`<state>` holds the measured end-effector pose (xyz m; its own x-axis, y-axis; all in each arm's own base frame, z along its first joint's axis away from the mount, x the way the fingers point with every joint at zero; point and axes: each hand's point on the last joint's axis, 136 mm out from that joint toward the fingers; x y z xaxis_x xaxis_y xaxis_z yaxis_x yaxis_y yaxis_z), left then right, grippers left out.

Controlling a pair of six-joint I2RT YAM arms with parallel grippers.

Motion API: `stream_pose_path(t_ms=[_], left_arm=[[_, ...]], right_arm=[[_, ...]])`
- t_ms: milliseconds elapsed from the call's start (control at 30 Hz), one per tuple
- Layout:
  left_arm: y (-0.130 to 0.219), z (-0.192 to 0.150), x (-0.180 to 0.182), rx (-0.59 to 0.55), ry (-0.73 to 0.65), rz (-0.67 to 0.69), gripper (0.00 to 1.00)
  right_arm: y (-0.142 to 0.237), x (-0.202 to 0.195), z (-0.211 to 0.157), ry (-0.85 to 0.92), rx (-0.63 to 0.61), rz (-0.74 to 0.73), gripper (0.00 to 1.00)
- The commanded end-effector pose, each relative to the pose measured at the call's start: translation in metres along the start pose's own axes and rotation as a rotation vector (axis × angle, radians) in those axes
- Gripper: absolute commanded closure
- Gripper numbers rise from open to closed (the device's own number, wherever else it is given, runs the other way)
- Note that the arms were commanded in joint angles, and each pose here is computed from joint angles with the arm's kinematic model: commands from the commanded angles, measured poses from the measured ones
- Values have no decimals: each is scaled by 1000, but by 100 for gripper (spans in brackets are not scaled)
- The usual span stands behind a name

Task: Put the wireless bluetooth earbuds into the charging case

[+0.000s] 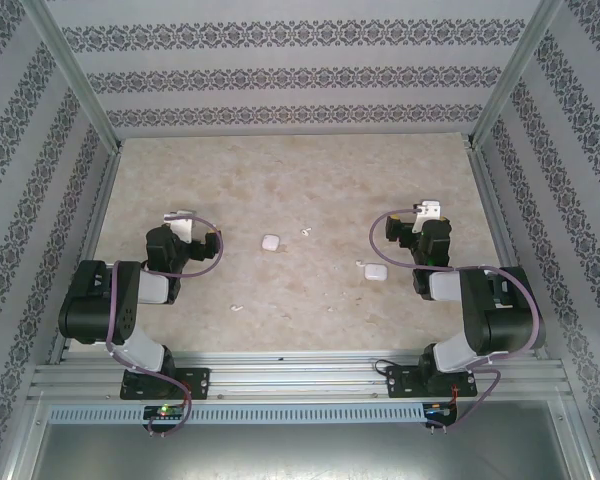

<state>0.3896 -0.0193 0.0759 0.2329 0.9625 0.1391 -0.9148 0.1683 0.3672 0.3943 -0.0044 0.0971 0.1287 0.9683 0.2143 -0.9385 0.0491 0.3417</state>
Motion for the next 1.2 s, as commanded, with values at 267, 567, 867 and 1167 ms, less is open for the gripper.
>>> stream_pose_path(t_ms=[267, 567, 867, 1167], left_arm=[[1, 14, 3, -53, -32, 4, 0], [1, 14, 3, -54, -32, 6, 0], [1, 15, 3, -55, -32, 4, 0], [0, 13, 12, -38, -2, 40, 0]], right_arm=[[0, 5, 7, 15, -25, 21, 2], [0, 5, 8, 14, -27, 22, 2], [0, 5, 7, 15, -26, 22, 2], [0, 4, 8, 12, -27, 22, 2]])
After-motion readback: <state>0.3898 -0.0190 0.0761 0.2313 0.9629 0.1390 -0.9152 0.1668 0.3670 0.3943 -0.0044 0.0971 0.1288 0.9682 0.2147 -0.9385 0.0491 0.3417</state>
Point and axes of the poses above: each hand's point on the last joint's axis, 136 mm out from that joint toward the fingers, its own y axis back along the fingers, its own x axis along the line the jaws close on, z = x × y, and after that the axes turned 12 degrees about -y, right-handed
